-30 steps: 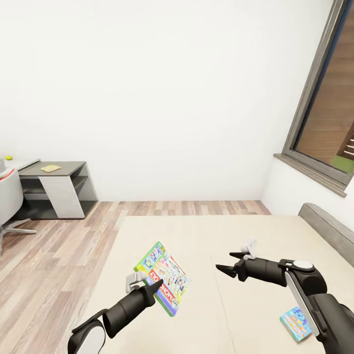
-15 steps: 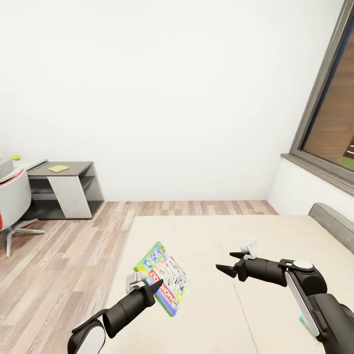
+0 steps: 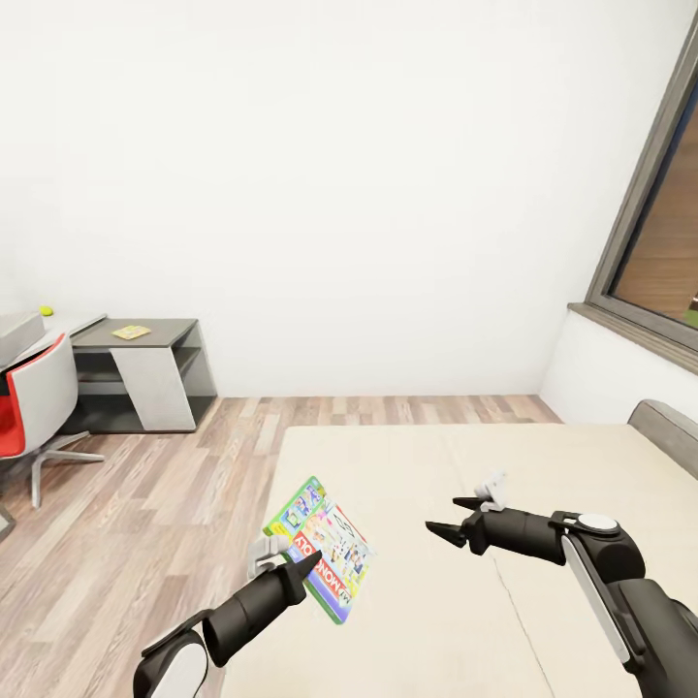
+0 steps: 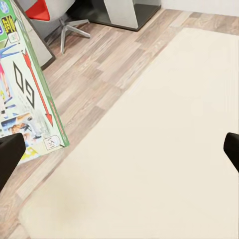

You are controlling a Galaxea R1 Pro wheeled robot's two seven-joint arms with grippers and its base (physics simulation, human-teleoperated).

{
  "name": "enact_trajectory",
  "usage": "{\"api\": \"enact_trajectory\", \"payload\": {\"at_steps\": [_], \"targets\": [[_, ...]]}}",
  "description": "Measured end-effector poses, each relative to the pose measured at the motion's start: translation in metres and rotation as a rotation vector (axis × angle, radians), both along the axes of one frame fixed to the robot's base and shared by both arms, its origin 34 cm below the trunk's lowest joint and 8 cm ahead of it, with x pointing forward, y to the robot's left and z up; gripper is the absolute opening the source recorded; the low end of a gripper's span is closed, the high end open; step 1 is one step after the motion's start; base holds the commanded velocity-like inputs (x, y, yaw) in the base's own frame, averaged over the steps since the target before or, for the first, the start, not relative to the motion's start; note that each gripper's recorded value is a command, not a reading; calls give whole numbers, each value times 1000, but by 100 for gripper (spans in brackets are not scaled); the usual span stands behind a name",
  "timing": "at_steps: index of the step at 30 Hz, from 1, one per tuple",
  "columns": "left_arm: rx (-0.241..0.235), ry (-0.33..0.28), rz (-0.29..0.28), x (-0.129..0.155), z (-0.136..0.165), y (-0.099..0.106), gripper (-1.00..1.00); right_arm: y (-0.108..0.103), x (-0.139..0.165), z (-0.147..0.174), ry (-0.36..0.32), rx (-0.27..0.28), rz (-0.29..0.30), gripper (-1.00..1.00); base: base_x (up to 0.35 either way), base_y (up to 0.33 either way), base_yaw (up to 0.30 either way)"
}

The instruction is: Put all the toys in the child's room - the three board games (two on the bed and one on the table), the two jigsaw puzzles on the table, and the tennis ball on the table - inside the toy box on the table in the child's room.

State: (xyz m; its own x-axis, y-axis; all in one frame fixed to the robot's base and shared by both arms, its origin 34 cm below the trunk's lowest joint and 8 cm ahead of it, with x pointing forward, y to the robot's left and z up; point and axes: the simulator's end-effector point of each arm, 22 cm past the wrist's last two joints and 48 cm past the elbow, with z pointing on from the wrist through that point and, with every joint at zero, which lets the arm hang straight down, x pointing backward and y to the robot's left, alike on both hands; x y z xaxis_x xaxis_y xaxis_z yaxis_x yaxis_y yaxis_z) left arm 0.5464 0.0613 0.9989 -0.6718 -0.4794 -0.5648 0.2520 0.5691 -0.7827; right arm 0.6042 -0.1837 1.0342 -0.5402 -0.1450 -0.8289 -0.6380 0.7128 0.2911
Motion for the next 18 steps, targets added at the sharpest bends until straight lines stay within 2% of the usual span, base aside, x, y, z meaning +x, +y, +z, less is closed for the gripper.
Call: {"api": "enact_trajectory", "payload": {"at_steps": [18], "targets": [[0,0,0,0,0,0,-100,-4,1,0,0,0,-5,100,0,295,0]]}}
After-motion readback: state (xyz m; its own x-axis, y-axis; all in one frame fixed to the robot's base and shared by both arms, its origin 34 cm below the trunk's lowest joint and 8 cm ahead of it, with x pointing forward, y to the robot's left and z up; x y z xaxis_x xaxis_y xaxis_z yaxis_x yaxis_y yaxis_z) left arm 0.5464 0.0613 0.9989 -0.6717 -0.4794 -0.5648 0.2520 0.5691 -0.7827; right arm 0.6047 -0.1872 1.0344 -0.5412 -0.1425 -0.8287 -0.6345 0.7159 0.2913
